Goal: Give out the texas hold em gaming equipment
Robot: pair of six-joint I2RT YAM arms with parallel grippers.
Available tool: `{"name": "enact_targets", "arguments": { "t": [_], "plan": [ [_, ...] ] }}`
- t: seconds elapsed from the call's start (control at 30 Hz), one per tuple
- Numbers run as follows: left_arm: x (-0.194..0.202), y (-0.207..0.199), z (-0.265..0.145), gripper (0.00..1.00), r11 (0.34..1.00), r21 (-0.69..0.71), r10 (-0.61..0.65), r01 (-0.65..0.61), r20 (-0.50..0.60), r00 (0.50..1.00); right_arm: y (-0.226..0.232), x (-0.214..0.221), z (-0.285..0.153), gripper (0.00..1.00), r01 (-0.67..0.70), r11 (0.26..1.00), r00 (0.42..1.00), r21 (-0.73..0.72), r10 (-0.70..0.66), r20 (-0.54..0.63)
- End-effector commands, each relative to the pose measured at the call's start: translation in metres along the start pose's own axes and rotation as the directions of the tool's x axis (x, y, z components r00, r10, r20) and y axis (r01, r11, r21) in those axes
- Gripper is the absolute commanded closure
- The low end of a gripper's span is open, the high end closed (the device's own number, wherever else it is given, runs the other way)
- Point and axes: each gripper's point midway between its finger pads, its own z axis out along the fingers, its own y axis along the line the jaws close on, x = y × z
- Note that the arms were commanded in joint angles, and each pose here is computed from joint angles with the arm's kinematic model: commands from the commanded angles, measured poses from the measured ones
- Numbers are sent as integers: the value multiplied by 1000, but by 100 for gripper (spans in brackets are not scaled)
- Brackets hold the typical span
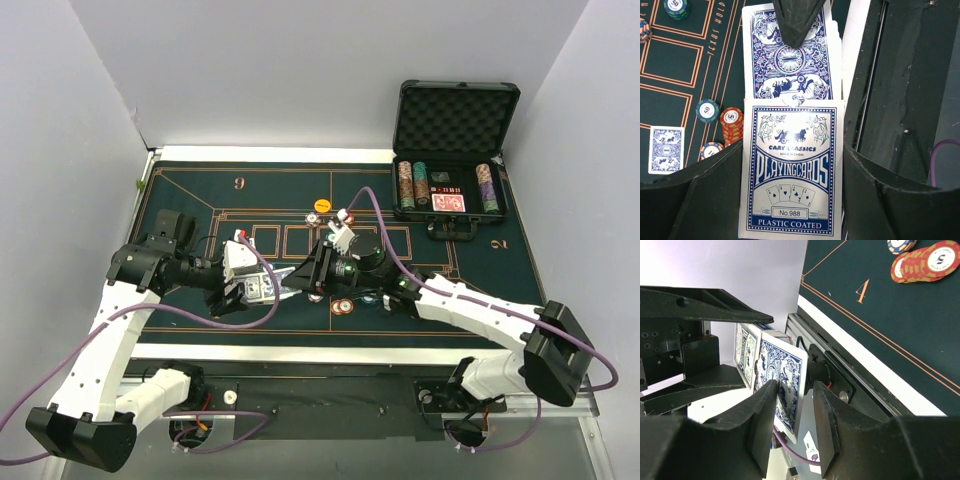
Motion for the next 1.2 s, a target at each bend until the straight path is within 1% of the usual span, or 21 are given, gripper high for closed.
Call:
{"name": "enact_targets", "arguments": {
  "t": [0.0,0.17,0.27,0.33,0.4,0.43,0.47,0.5,0.57,0.63,0.67,0.73,0.8,0.87,1.0,1.07,1.17],
  "plan": [
    [-23,2,-7,62,998,-22,52,-50,81,995,7,-12,-14,69,15,1000,998,-16,-15,54],
    [-22,2,-6,63,999,-21,50,-49,83,995,9,-18,-25,72,23,1000,997,-11,-22,77],
    [-23,1,-7,62,998,-26,55,-53,89,995,10,-22,-31,77,18,1000,996,-12,-17,92],
    [-22,1,-6,63,998,-27,55,-52,89,994,11,-23,-32,78,13,1000,995,-23,-11,96],
    [-23,1,-7,63,998,-27,55,-53,93,994,14,-22,-31,71,15,999,996,-36,-11,92],
    [-23,1,-7,63,998,-28,55,-53,94,994,13,-21,-30,56,7,999,996,-38,-4,84],
    [-23,1,-6,63,998,-26,54,-51,95,994,19,-19,-27,49,10,998,997,-63,-5,72],
    [-24,1,-6,63,998,-27,54,-52,97,994,20,-17,-25,38,12,998,998,-69,-8,63],
    [-25,2,-6,63,998,-28,55,-53,98,994,21,-14,-20,32,21,998,999,-61,-18,48],
    [-25,2,-6,63,998,-28,55,-53,100,993,29,-13,-16,31,40,997,999,-66,-37,38],
    [-25,1,-6,63,998,-26,54,-52,100,993,25,-11,-11,31,36,998,999,-51,-34,28],
    [-25,1,-6,63,998,-26,53,-51,103,993,32,-11,-6,32,40,997,999,-64,-39,23],
    [-26,2,-7,63,998,-29,54,-51,105,993,33,-9,0,35,34,997,999,-66,-33,10],
    [-28,1,-7,63,998,-30,57,-54,111,992,35,-7,5,41,26,997,1000,-77,-26,1],
    [-29,1,-8,63,998,-36,58,-54,119,991,34,-7,5,55,14,997,1000,-81,-14,4],
    [-28,1,-8,63,998,-35,57,-53,118,991,32,-6,1,58,21,997,1000,-74,-21,11],
    [-30,0,-8,63,998,-33,60,-57,124,990,26,-7,-7,61,33,998,999,-49,-32,21]
  ]
}}
